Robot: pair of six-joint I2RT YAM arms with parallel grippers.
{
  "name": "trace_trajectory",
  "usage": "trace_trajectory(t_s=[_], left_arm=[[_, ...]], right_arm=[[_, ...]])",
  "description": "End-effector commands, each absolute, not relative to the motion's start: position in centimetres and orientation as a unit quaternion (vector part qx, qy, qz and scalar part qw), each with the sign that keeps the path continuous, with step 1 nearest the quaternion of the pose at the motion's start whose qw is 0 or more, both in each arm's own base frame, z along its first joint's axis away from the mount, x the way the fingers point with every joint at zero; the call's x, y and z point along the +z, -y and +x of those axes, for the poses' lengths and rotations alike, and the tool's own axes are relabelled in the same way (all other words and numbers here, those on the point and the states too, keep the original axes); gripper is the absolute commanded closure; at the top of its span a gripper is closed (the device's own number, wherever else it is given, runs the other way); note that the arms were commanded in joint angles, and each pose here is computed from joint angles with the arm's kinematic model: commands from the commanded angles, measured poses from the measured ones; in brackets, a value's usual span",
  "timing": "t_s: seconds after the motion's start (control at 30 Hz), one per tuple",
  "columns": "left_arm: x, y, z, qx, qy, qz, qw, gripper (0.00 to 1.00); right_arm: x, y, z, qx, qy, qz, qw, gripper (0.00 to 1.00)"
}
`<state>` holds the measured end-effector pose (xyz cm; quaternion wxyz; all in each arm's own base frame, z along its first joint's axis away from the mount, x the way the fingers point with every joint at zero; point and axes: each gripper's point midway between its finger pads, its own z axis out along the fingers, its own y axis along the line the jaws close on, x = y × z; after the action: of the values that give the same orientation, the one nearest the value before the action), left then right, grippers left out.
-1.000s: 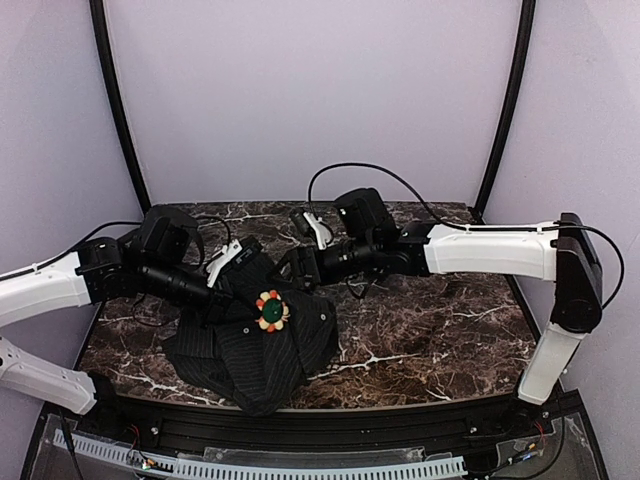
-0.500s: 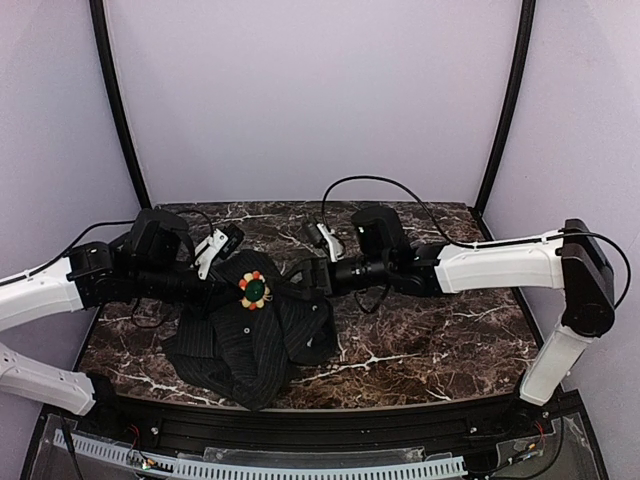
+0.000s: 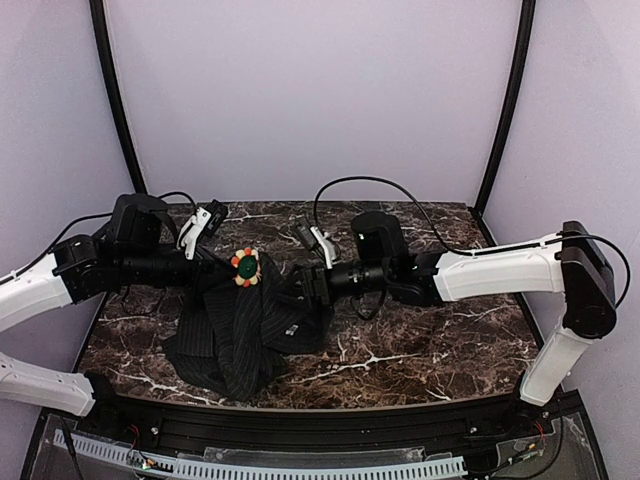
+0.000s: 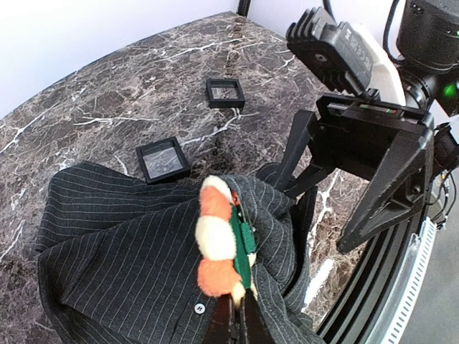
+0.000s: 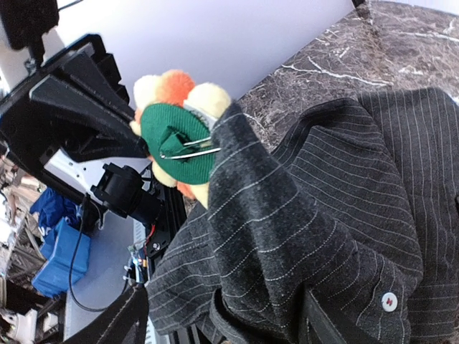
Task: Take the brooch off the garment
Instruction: Adjust the crumpled clothing at the center of the board.
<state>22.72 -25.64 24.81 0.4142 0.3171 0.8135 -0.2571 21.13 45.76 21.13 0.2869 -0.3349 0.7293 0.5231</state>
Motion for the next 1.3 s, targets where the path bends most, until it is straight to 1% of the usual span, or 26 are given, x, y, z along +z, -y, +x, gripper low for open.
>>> trace_trajectory(t_s=[0.0,0.07,0.23,0.4,0.6,0.87,1.07,1.27], left_arm=[[28.8,26.2,22.6,-0.3,-0.774,0.328,0.452,0.99],[29.0,26.2,22.6,-0.303,-0.771,0.328,0.454,0.99],[28.9,26.3,22.4,-0.314,-0.764,0.339,0.45,0.99],[29.0,25.9,22.7,-0.3,-0.768,0.337,0.454,0.99],[27.8,24.9,24.5,-0.264,-0.788,0.3,0.468,0.99],[26.5,24.3,26.2,-0.241,-0.802,0.258,0.482,0.99],[26.0,24.6,25.9,-0.264,-0.796,0.248,0.485,0.99],[25.8,24.8,25.1,-0.293,-0.786,0.244,0.487,0.99]], right_arm=[[22.2,-46.6,21.1,0.529,-0.708,-0.347,0.313,0.4],[22.1,-46.8,21.1,0.528,-0.708,-0.347,0.316,0.47],[21.5,-46.9,21.6,0.514,-0.716,-0.34,0.327,0.72],[21.6,-46.9,22.6,0.499,-0.726,-0.325,0.345,1.0],[23.4,-48.0,21.4,0.519,-0.709,-0.33,0.346,1.0],[26.0,-50.5,17.4,0.566,-0.675,-0.338,0.331,1.0],[27.6,-53.3,15.1,0.597,-0.643,-0.363,0.315,1.0],[28.3,-54.4,14.4,0.604,-0.633,-0.369,0.313,1.0]])
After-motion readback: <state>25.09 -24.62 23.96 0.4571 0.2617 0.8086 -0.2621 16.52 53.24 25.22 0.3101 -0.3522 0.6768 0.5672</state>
